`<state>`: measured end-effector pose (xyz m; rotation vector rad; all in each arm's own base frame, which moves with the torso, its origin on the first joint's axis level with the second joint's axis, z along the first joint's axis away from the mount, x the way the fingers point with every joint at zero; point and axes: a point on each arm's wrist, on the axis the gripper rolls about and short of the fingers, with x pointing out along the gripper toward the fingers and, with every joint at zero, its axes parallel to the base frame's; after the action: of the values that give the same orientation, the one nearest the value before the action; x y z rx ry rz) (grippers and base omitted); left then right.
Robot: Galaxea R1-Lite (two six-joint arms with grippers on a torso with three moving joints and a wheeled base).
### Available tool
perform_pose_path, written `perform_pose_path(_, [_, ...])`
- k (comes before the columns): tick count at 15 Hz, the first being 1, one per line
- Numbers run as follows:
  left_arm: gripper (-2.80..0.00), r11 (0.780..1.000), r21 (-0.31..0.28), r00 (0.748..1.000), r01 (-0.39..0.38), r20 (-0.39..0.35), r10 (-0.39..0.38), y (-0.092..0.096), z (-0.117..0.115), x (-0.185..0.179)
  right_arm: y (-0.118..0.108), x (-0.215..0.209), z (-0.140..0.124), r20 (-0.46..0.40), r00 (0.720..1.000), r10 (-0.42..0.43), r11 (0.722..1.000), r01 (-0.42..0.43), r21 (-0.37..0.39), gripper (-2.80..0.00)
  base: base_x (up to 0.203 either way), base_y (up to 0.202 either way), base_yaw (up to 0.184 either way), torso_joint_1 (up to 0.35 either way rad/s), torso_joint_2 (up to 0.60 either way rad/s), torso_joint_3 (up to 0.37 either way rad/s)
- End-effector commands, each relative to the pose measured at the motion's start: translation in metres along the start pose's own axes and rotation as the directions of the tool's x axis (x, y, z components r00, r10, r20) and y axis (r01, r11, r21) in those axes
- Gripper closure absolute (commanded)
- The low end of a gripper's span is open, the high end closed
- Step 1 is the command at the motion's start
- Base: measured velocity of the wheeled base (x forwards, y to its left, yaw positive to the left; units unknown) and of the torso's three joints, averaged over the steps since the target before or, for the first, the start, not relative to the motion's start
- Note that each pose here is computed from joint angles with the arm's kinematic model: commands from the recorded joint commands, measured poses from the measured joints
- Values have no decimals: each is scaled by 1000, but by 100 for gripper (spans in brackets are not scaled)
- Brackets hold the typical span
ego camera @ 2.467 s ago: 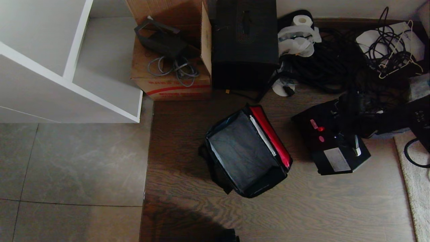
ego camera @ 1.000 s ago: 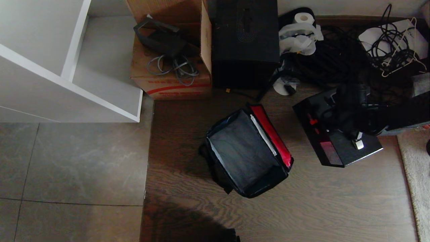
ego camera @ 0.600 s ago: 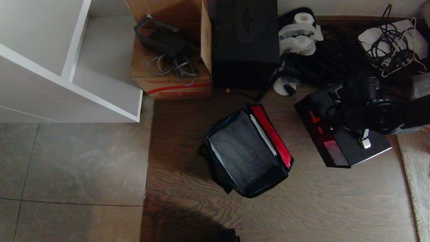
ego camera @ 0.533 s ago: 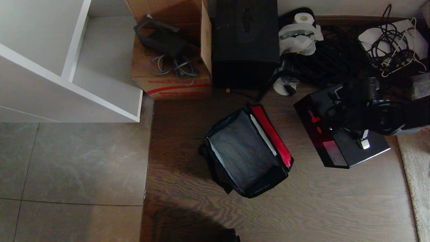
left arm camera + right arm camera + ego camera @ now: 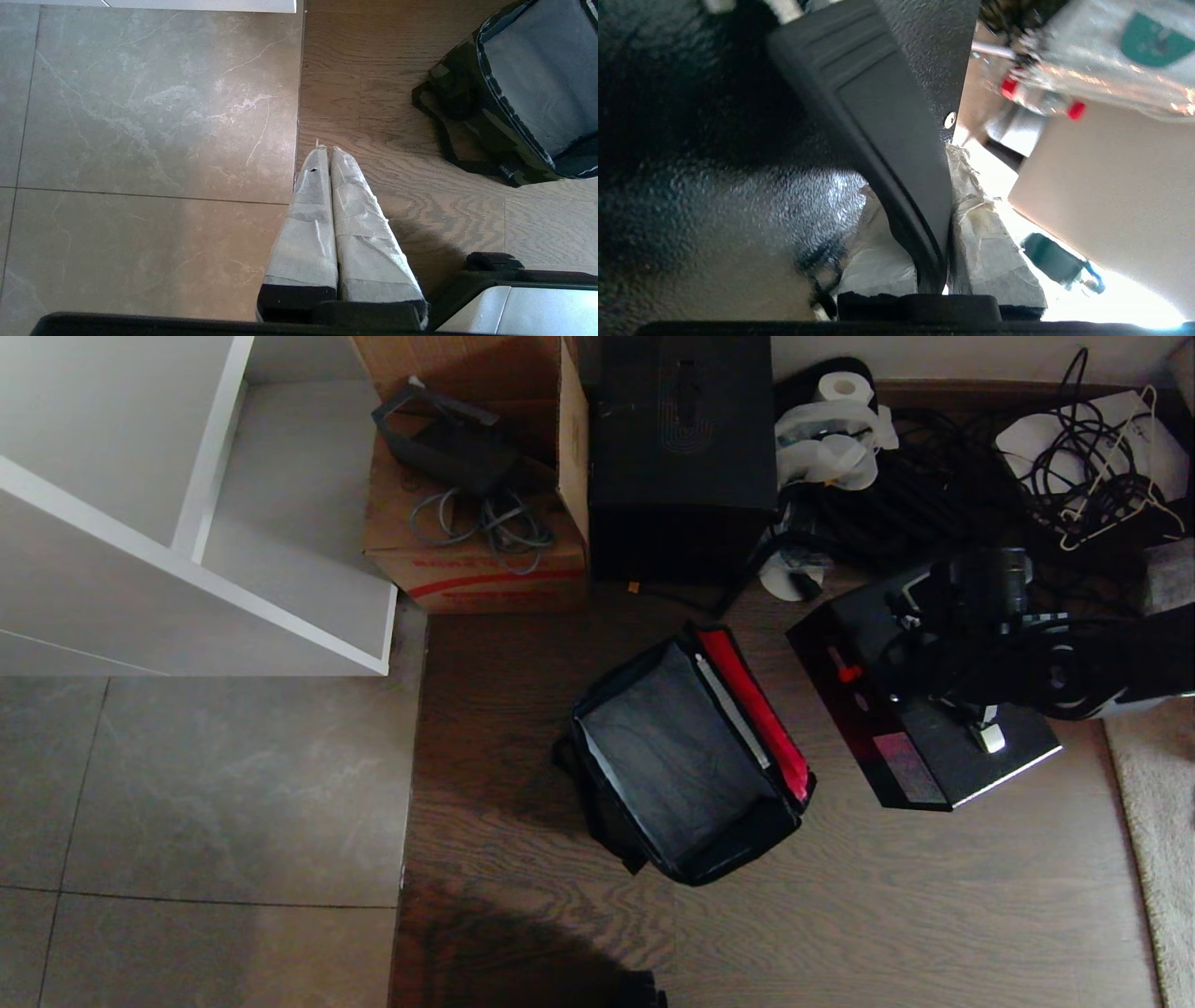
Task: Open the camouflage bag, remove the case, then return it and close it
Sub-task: Place the black box back
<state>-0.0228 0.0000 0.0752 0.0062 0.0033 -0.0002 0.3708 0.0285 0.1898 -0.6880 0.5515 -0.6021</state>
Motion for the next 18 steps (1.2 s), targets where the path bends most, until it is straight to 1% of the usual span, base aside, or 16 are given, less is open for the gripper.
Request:
perform_pose_path(1, [0, 1000, 0, 1000, 0, 0, 0, 0, 0, 0, -3, -16, 6, 30, 999, 12, 1000, -12, -1, 0, 0, 0, 0, 0, 0, 0])
perform_pose_path(3, [0, 1000, 0, 1000, 0, -1, 0, 0, 0, 0, -5, -26, 8, 47, 999, 24, 1000, -24, -1, 0, 0, 0, 0, 0, 0, 0])
perform_pose_path(6, [0, 1000, 0, 1000, 0, -1, 0, 0, 0, 0, -7, -40, 13, 81, 996, 37, 998, -40, 38, 0, 0, 0, 0, 0, 0, 0])
perform_pose_path(9, [0, 1000, 0, 1000, 0, 0, 0, 0, 0, 0, -7, -44, 10, 69, 996, 52, 998, -54, 15, 0, 0, 0, 0, 0, 0, 0])
perform_pose_path(13, [0, 1000, 0, 1000, 0, 1, 0, 0, 0, 0, -5, -47, 11, 74, 995, 61, 998, -62, 8, 0, 0, 0, 0, 0, 0, 0])
perform_pose_path(18, [0, 1000, 0, 1000, 0, -1, 0, 0, 0, 0, 5, -42, 6, 57, 996, 71, 997, -71, -11, 0, 0, 0, 0, 0, 0, 0])
